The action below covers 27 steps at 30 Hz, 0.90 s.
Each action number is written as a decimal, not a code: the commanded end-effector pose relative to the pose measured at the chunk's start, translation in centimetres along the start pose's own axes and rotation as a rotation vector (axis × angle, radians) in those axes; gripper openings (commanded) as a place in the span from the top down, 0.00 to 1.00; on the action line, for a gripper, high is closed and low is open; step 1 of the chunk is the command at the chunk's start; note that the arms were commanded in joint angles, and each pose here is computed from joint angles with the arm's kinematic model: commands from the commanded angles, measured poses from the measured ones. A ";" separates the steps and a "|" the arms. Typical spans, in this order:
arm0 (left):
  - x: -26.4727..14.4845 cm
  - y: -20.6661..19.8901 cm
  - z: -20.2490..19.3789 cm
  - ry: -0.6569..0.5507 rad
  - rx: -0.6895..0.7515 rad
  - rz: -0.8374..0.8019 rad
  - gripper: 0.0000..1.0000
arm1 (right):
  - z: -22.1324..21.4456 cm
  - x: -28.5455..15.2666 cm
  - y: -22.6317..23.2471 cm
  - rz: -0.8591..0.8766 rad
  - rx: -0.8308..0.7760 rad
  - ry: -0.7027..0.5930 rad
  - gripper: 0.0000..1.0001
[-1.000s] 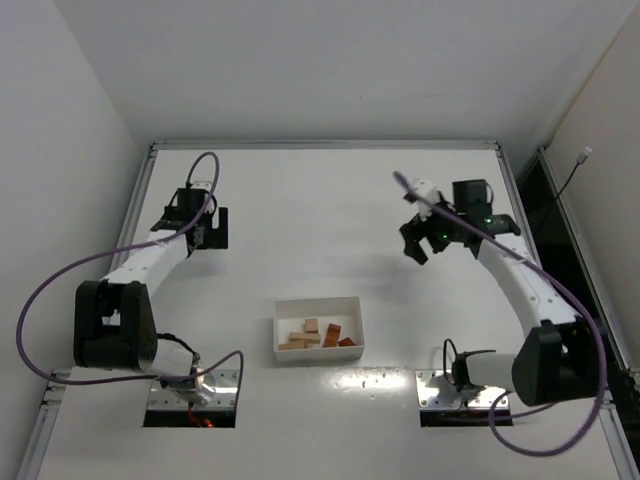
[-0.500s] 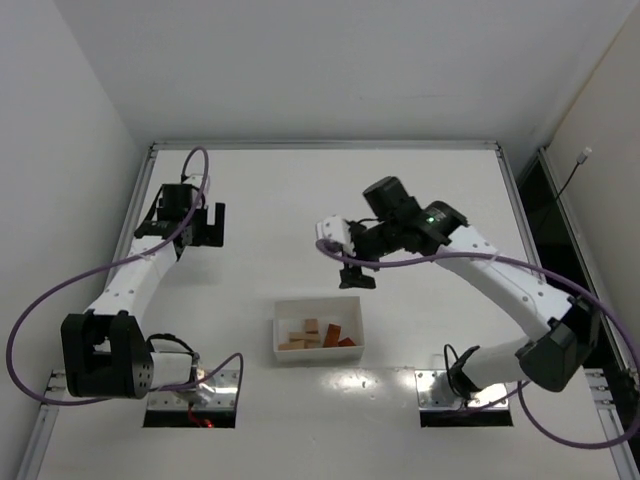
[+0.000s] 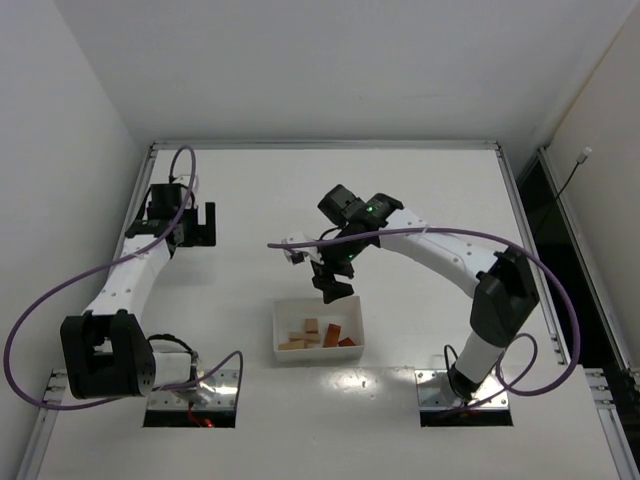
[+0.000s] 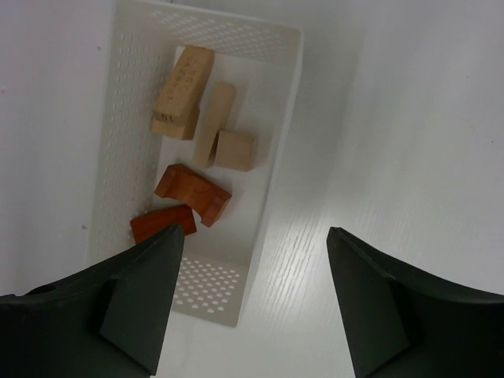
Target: Build the wood block tower
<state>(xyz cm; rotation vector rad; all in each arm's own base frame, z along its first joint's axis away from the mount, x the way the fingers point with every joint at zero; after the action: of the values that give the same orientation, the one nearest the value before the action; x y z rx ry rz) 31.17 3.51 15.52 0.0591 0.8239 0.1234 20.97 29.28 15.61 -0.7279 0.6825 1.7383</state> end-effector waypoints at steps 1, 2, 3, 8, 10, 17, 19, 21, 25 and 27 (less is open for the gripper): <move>-0.7 0.8 1.2 -0.035 -0.032 0.010 0.00 | 1.3 0.3 -0.9 -0.009 0.010 -0.061 0.31; -0.7 0.8 1.2 -0.035 -0.023 0.011 0.00 | 1.4 0.4 -1.0 -0.006 0.014 -0.057 0.31; -0.7 0.8 1.2 -0.035 -0.023 0.011 0.00 | 1.4 0.4 -1.0 -0.005 0.023 -0.057 0.33; -0.3 1.2 0.9 -0.026 -0.013 0.038 0.00 | 0.3 1.5 0.1 0.028 0.063 -0.035 0.34; -0.3 1.5 1.1 -0.034 -0.020 0.045 0.00 | -0.3 2.2 0.7 0.045 0.095 -0.025 0.35; 0.1 1.6 1.1 -0.022 -0.020 0.053 0.00 | -1.9 4.2 1.2 -0.011 0.118 0.032 0.37; 0.1 1.6 1.1 -0.022 -0.020 0.053 0.00 | -2.2 4.6 0.5 -0.049 0.119 0.030 0.38; 0.1 1.8 1.1 -0.022 -0.020 0.062 0.00 | -3.2 5.4 0.3 -0.073 0.159 0.047 0.38; 0.1 1.9 0.9 -0.012 -0.019 0.071 0.00 | -4.6 6.3 -1.4 -0.157 0.184 0.061 0.42; 0.1 1.9 0.9 -0.012 -0.019 0.071 0.00 | -5.5 6.9 -1.4 -0.167 0.204 0.080 0.50</move>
<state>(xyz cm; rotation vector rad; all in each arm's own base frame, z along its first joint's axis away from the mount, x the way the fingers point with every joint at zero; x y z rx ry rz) 31.09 4.69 15.05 0.0654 0.8429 0.1718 19.83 28.87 7.30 -0.7077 0.8666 1.5455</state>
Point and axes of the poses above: each gripper's point midway between its finger pads, its own x axis out along the fingers, its own y axis along the line the jaws close on, z = x × y, the point moved 3 cm from there along -x, back along the fingers
